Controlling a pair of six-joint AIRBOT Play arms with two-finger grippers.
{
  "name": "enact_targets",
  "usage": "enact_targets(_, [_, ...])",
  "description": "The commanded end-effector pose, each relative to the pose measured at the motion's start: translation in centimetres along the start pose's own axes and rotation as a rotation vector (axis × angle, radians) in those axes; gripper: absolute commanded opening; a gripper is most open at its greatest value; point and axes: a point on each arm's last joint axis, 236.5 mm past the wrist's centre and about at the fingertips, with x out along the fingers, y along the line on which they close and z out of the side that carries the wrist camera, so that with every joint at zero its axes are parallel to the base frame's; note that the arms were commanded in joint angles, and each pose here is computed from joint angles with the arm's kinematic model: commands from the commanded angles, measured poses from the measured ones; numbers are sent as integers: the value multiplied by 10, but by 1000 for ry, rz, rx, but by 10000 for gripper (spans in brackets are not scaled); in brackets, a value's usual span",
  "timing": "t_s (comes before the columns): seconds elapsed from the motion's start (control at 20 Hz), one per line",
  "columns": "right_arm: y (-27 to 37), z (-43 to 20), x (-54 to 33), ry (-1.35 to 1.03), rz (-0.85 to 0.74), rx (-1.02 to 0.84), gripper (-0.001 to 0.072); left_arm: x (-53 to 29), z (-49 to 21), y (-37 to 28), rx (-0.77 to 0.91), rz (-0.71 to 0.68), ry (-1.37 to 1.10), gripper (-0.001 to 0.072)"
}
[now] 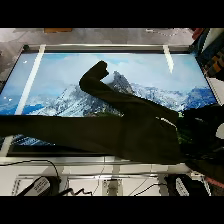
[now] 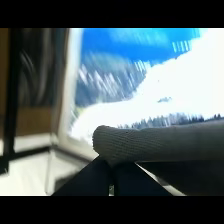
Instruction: Fold the clothes and pants, and hang the long-sleeved shirts on hangers.
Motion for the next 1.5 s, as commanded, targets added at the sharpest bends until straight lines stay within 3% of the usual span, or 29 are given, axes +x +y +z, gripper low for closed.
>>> enact_targets(0.0, [-1,0,0,0,-3,1,25,-36,78,24,-84,40,-246,16])
enact_targets(0.2, [-1,0,0,1,-3,1,26,-38,68,1,-78,-44,-178,15])
enact_targets(0.55, [-1,-1,0,1,-3,0,26,32,-141,-71,-62,-263,389,18])
enact_targets(0.75, [0,-3,0,13,-2,1,26,37,-217,-75,105,-278,573,17])
enact_targets(1.45, [-1,-2,0,8,-3,1,26,75,-147,-21,159,-25,255,26])
